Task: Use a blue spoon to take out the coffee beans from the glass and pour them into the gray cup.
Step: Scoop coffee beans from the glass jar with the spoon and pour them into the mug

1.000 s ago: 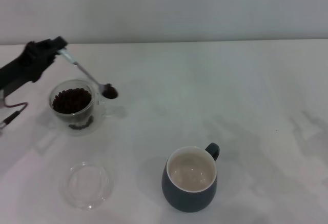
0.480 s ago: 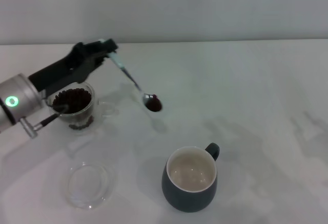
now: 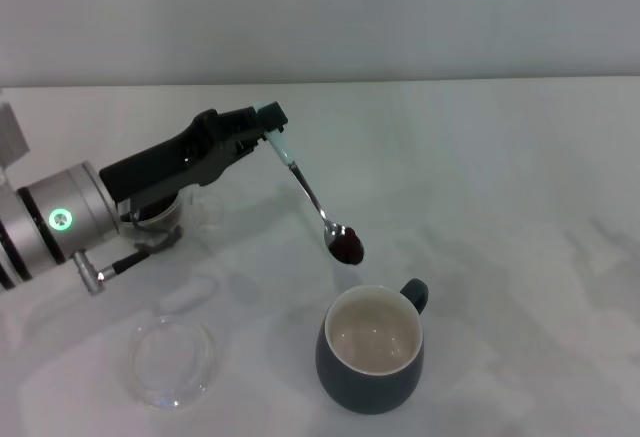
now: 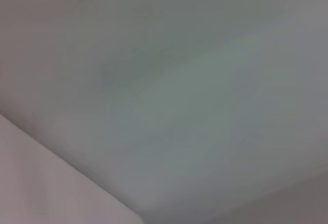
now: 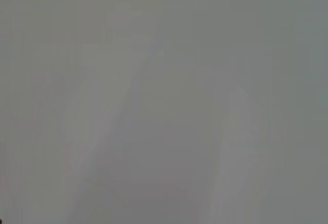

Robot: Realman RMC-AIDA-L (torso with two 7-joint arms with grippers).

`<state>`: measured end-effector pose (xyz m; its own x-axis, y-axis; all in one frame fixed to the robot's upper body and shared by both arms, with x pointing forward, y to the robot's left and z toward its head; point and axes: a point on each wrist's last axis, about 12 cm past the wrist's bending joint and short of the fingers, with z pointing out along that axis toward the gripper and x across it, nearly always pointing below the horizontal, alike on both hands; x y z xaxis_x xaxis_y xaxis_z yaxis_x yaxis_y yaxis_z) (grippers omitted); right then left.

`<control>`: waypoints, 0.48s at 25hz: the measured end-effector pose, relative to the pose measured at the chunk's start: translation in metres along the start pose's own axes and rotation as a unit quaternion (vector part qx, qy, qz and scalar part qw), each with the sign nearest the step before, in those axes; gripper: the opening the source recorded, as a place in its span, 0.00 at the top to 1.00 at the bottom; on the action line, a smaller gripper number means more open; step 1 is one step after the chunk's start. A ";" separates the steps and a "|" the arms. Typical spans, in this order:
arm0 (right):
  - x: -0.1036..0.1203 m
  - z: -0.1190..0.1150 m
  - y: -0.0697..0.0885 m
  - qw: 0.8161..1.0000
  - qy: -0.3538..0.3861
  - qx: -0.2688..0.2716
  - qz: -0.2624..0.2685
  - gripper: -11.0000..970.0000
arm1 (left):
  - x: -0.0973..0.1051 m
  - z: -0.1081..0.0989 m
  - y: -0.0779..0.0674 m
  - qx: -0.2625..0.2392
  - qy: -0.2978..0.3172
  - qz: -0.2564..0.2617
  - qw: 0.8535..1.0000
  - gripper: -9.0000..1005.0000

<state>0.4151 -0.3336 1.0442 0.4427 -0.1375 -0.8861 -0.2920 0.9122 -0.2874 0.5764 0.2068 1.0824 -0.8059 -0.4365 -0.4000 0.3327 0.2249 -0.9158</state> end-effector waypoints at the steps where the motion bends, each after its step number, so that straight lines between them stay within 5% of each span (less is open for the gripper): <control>1: 0.000 0.000 0.000 1.000 0.000 0.000 0.000 0.63 | 0.002 -0.001 0.000 0.001 0.002 -0.001 1.000 0.86; 12: -0.001 -0.001 0.003 1.000 -0.004 -0.004 0.006 0.63 | 0.018 0.003 0.001 -0.001 0.054 0.014 0.998 0.86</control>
<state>0.4129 -0.3309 1.0439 0.4460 -0.1239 -0.8864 -0.3044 0.9103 -0.2804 0.5641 0.1966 1.0745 -0.8439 -0.3340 -0.4199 0.3556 0.2377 -0.9039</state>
